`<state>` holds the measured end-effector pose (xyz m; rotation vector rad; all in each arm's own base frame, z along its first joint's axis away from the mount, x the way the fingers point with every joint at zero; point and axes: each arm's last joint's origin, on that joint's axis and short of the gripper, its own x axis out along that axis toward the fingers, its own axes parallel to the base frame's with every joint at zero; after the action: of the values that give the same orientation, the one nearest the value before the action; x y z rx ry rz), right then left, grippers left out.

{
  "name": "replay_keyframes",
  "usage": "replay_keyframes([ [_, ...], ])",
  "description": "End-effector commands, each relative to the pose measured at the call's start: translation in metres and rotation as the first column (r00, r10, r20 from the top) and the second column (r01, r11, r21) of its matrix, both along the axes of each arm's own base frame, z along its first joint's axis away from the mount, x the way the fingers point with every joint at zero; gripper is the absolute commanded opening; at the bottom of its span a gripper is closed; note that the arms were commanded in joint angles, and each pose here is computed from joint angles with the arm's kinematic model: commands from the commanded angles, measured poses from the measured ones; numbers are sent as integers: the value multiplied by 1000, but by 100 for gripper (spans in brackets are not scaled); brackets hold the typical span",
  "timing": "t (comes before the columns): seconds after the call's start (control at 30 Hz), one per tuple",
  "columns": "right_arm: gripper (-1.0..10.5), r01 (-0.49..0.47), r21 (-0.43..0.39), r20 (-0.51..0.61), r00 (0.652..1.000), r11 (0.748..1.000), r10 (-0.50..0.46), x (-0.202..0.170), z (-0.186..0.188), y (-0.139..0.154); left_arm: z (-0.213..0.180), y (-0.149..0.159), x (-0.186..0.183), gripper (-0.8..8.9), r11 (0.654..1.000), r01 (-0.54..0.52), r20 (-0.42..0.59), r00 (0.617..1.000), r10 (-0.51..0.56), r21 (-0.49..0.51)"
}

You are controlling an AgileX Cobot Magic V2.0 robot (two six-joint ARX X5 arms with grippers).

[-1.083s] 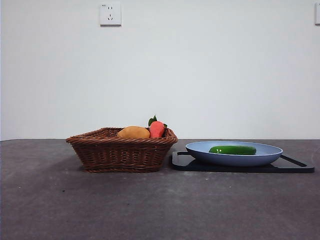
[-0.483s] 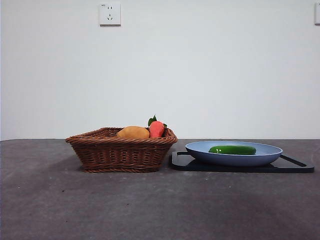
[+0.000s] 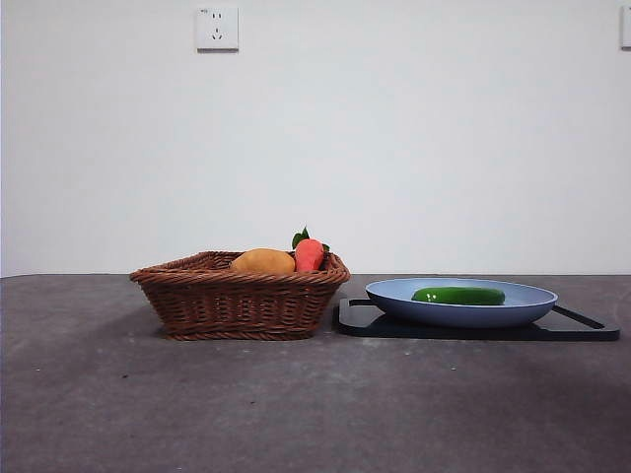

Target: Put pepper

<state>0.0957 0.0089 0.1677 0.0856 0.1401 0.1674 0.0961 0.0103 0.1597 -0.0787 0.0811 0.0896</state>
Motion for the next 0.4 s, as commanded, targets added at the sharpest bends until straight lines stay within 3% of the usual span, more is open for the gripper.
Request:
replay_keyframes([
  [0.03, 11, 23, 29, -5, 1000, 999, -23, 1, -8, 0, -2, 0, 0, 8, 1000, -4, 5, 1000, 4, -6],
  [0.4, 11, 23, 40, -39, 999, 999, -21, 0, -18, 0, -2, 0, 0, 8, 1000, -4, 6, 1000, 4, -6],
])
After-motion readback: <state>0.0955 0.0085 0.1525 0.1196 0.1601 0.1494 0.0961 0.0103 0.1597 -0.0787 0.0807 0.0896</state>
